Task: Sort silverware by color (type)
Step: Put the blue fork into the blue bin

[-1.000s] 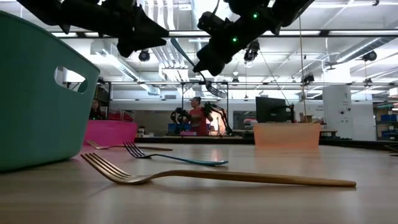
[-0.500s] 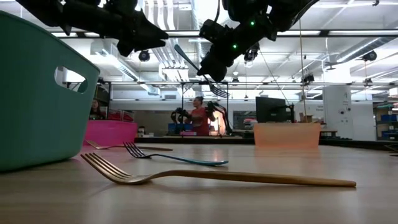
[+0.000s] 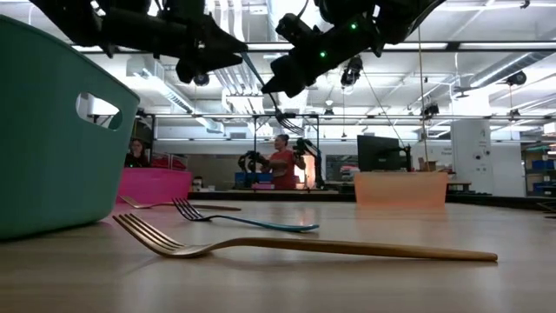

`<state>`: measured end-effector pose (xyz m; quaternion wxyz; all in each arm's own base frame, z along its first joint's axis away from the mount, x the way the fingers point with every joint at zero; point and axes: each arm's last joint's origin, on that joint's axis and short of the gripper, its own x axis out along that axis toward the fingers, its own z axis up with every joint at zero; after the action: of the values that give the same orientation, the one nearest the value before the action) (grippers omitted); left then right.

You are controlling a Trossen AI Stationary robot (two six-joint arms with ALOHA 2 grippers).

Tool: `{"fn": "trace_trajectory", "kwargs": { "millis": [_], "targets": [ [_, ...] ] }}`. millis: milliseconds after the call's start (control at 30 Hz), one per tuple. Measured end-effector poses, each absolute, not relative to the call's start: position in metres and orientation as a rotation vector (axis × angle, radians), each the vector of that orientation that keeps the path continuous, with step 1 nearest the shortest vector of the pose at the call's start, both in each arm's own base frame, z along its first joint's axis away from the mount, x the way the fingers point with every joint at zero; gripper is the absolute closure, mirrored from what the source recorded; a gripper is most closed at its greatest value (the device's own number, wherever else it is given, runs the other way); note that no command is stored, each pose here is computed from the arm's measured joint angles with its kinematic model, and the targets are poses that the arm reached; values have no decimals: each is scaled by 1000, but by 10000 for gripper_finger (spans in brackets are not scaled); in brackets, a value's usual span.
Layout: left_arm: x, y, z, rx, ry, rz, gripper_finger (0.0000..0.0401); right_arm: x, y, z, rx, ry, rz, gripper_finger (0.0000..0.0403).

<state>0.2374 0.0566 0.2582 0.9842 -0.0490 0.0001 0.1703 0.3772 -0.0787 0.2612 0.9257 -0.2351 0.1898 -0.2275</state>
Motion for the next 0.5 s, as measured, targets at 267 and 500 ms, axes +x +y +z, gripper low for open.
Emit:
{"fn": "trace_trajectory", "kwargs": {
  "millis": [267,500],
  "targets": [
    [252,60,246,-138,-28,340,231,377,-79,262,-465,372,-476,391],
    [255,61,245,-137,-43,339,231,378,-81,264,-476,356,-484,391]
  ]
}}
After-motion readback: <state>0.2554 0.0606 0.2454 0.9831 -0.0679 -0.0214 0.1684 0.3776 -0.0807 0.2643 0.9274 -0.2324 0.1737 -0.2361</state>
